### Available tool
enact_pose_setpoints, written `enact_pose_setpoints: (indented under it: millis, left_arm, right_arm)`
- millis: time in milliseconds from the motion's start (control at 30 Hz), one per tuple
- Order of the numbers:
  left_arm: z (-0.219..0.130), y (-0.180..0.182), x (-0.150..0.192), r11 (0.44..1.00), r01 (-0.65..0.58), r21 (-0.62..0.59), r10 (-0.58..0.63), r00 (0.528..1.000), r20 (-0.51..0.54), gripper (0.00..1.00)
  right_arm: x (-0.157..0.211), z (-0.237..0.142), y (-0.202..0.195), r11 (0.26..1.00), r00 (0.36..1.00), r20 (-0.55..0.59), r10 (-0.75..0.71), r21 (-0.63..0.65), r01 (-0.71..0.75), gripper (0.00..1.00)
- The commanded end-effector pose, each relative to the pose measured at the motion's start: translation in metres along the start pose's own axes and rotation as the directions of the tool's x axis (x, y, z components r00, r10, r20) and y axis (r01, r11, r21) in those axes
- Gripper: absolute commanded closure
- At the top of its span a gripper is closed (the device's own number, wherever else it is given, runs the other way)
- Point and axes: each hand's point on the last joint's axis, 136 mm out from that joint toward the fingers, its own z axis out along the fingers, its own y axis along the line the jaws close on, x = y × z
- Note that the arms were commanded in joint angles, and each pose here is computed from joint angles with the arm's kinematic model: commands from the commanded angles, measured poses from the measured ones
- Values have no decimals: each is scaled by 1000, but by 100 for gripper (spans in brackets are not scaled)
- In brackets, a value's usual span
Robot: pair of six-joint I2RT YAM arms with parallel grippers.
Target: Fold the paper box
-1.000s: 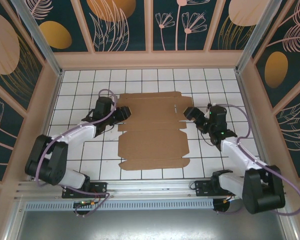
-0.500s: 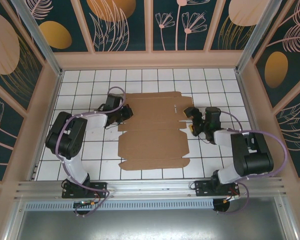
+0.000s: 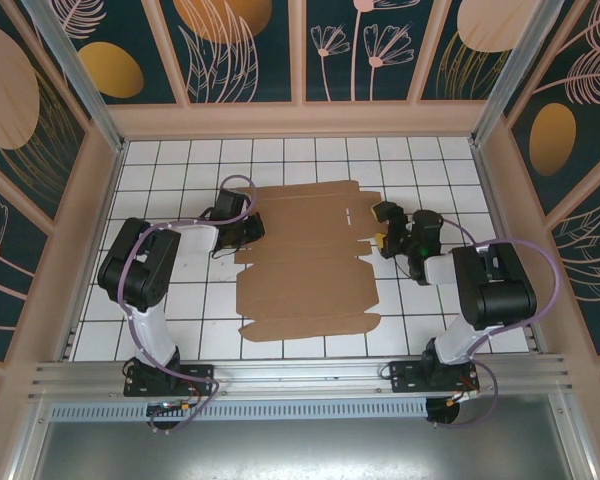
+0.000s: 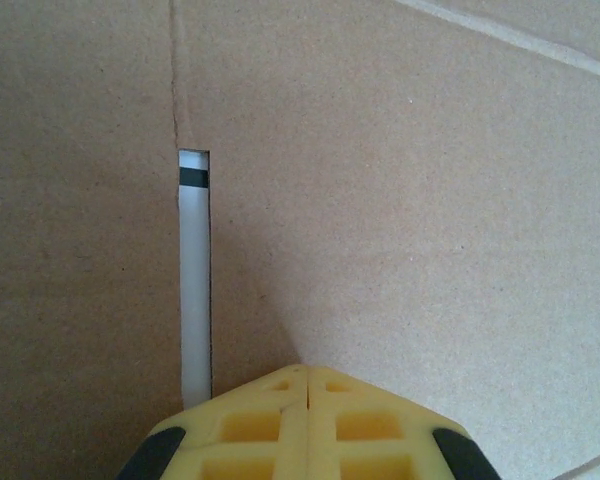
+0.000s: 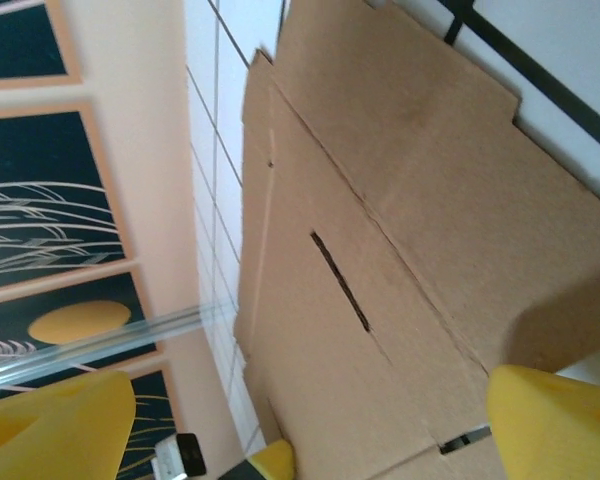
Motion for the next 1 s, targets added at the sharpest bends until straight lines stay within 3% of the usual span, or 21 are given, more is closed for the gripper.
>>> enact_pose_setpoints:
  millis: [0,100,200,300,400,733,967]
  left_arm:
    - [12,37,28,991,-13,-131,1,996,-88,100]
    - [12,38,28,990,-19,-137,7,996,-92,100]
    - [9,35,26,991,-14,-130,3,996,-85,100]
    - [5,25,20,995,-9,-98,2,997,-75,100]
    - [3,19,16,997,-13,-79,8,998,-65,100]
    - [5,15,17,998,-13,-55,8,997,-75,100]
    - [4,15,17,998,-27,-59,23,997,-80,100]
  right_arm:
    - [-12,-4,22,991,999,51,4,-132,3,15]
    - [-12,-4,29,984,999,50,-8,-178,17,18]
    - [-4,3,8,999,1000,12,-7,-41,7,19]
    - [2,1,-5,984,994,6,-106,142,104,17]
    - [5,-9,-13,965,990,16,-139,228,132,15]
    - [15,0,-25,969,999,-5,-49,244,49,14]
    - [7,20,-20,983,1000,18,8,185,-11,14]
